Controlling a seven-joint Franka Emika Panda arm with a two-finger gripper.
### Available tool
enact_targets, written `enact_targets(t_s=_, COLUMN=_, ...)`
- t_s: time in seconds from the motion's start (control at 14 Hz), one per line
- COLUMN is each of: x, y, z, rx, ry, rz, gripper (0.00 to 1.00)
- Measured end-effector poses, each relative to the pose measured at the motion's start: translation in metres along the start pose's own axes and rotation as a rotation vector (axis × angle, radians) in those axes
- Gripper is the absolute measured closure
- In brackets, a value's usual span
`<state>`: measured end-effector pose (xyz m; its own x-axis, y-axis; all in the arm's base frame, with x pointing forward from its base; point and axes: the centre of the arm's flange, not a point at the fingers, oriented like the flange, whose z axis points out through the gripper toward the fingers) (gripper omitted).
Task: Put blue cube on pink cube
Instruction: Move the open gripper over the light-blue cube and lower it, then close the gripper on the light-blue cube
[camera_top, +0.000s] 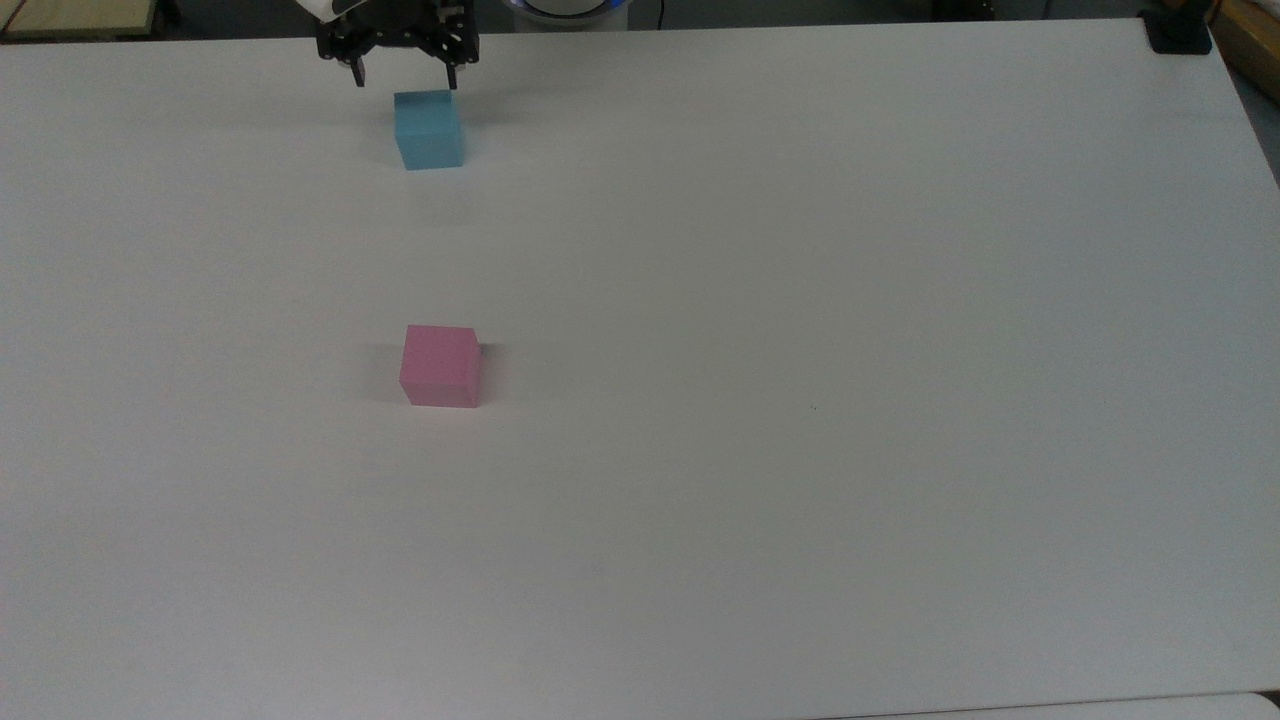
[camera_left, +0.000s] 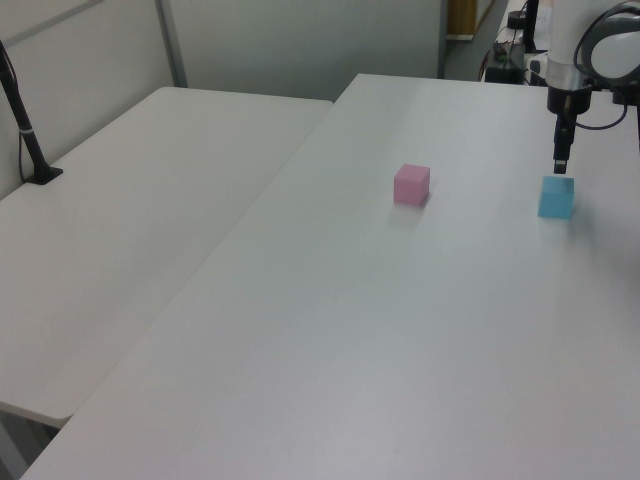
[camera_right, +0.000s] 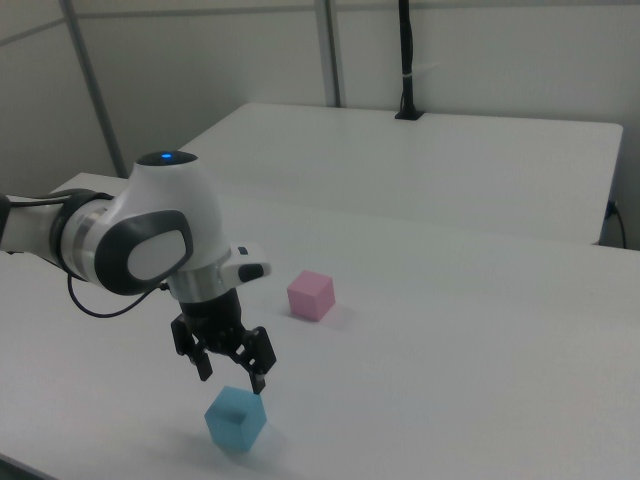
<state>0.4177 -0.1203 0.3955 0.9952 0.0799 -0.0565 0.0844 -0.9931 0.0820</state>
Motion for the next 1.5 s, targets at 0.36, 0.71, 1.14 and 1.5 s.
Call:
enact_targets(t_s=0.36, x=-0.001, y=0.003, z=0.019, rx=0.009, ry=-0.013, rz=-0.033, gripper=0.00)
enact_targets(t_s=0.71, x=-0.009, y=-0.006, z=0.043, rx=0.014, ry=-0.008, rz=-0.046, gripper=0.00)
enact_targets(t_s=1.14, x=-0.004, y=-0.008, z=0.062, rx=0.012, ry=-0.002, rz=-0.053, gripper=0.04)
enact_targets(t_s=1.5, x=0.000, y=-0.008, z=0.068, rx=0.009, ry=0.006, rz=-0.056, gripper=0.34)
